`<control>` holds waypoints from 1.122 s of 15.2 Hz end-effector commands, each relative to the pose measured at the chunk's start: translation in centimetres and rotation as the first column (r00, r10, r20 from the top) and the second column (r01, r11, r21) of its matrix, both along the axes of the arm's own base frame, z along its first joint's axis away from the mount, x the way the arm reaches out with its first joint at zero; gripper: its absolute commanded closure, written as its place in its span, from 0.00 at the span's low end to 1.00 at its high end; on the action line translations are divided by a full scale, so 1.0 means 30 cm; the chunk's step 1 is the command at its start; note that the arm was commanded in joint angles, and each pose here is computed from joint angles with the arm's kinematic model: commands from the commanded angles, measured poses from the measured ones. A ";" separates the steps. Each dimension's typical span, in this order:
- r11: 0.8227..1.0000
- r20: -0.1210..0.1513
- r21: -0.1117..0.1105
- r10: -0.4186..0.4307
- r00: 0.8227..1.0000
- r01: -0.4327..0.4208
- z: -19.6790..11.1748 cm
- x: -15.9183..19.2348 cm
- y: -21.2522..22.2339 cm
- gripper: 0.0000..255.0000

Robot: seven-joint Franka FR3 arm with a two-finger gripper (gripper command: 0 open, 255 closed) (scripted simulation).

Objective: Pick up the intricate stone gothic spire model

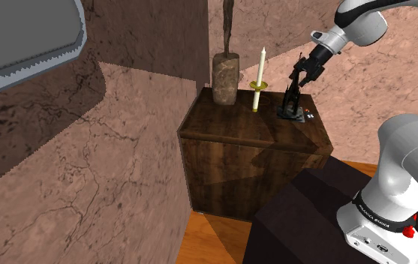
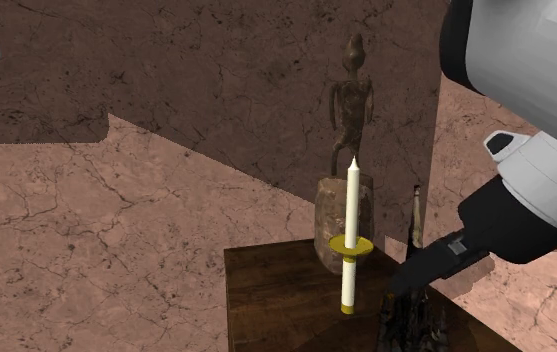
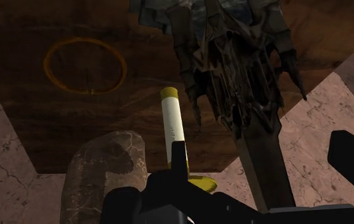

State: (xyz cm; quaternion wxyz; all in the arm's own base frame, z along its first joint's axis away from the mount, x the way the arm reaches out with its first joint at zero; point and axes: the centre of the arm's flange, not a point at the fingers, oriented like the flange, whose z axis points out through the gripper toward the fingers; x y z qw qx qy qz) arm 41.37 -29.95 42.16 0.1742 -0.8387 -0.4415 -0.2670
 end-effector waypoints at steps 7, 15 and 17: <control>1.000 0.000 0.000 0.000 1.000 0.000 -0.006 0.000 0.000 1.00; 1.000 0.000 0.000 0.000 1.000 0.000 0.063 0.000 -0.002 1.00; 1.000 0.000 0.000 0.000 1.000 0.000 0.098 0.000 -0.002 1.00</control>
